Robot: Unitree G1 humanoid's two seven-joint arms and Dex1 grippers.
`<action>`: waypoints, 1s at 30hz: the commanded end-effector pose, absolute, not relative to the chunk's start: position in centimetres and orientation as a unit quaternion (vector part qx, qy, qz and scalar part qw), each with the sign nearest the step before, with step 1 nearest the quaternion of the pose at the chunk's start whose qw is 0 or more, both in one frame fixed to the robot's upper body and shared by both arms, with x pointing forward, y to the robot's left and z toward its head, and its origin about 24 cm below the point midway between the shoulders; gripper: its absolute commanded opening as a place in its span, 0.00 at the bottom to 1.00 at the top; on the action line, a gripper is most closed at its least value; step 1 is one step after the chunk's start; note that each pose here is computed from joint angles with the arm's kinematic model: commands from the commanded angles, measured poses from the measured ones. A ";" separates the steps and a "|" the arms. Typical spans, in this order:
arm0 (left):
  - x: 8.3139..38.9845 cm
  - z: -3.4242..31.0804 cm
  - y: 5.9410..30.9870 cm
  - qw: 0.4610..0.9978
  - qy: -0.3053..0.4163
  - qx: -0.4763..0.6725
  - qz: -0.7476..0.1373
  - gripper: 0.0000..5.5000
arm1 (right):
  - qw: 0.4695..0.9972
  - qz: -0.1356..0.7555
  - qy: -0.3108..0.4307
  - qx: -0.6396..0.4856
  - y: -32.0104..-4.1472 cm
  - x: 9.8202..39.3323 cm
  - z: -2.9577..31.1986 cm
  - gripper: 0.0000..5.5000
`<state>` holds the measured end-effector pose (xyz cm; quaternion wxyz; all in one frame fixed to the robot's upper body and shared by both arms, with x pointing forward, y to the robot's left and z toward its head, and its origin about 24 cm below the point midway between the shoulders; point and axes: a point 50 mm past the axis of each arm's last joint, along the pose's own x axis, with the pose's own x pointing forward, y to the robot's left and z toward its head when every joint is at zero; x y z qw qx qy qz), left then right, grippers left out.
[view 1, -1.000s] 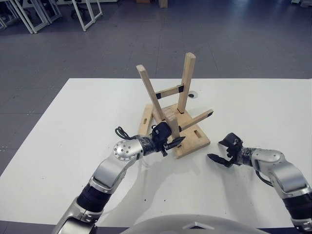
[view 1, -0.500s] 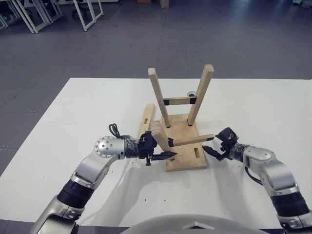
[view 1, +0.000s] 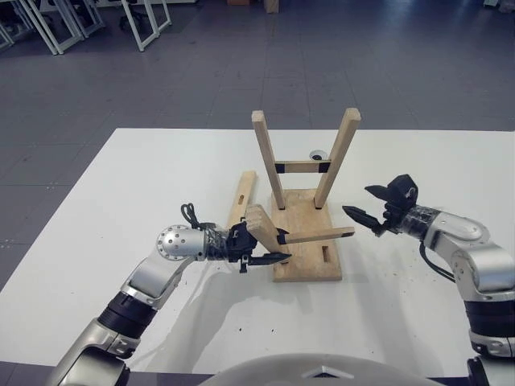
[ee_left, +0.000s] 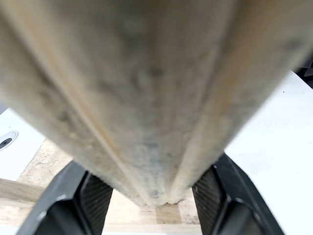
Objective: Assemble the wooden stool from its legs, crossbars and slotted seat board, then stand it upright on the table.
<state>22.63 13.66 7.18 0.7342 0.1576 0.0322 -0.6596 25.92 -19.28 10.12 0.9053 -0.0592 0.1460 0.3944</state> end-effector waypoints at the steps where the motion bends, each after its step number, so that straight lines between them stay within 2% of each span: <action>1: 20.5 1.5 16.7 0.674 0.212 0.211 -0.675 0.37 | 0.856 0.485 0.156 -0.087 -18.7 25.7 8.6 0.79; 8: 21.9 2.5 16.8 0.658 0.184 0.228 -0.693 0.37 | 0.802 0.556 0.152 -0.157 -17.1 25.9 5.7 0.79; 15: 22.8 3.7 16.1 0.660 0.154 0.230 -0.698 0.37 | 0.782 0.572 0.185 -0.162 -16.6 23.7 3.0 0.79; 16: 22.9 3.7 16.0 0.661 0.153 0.232 -0.697 0.44 | 0.784 0.569 0.186 -0.164 -16.6 23.7 3.0 0.79; 18: 22.9 3.7 15.9 0.663 0.153 0.233 -0.695 0.49 | 0.788 0.563 0.187 -0.166 -16.6 23.8 2.9 0.79; 20: 23.0 3.8 15.7 0.665 0.153 0.233 -0.693 0.60 | 0.790 0.559 0.190 -0.167 -16.7 23.7 2.7 0.79; 23: 23.1 4.5 15.6 0.669 0.145 0.237 -0.689 0.69 | 0.795 0.549 0.198 -0.165 -16.8 23.2 2.2 0.79; 26: 23.2 5.4 16.4 0.684 0.163 0.242 -0.669 0.77 | 0.810 0.533 0.195 -0.149 -16.5 23.0 2.1 0.79; 29: 22.7 6.6 17.6 0.714 0.181 0.222 -0.639 0.85 | 0.826 0.511 0.192 -0.137 -16.9 22.8 2.3 0.79; 30: 22.8 7.3 18.1 0.740 0.180 0.213 -0.612 0.85 | 0.835 0.499 0.190 -0.132 -17.3 22.7 2.5 0.79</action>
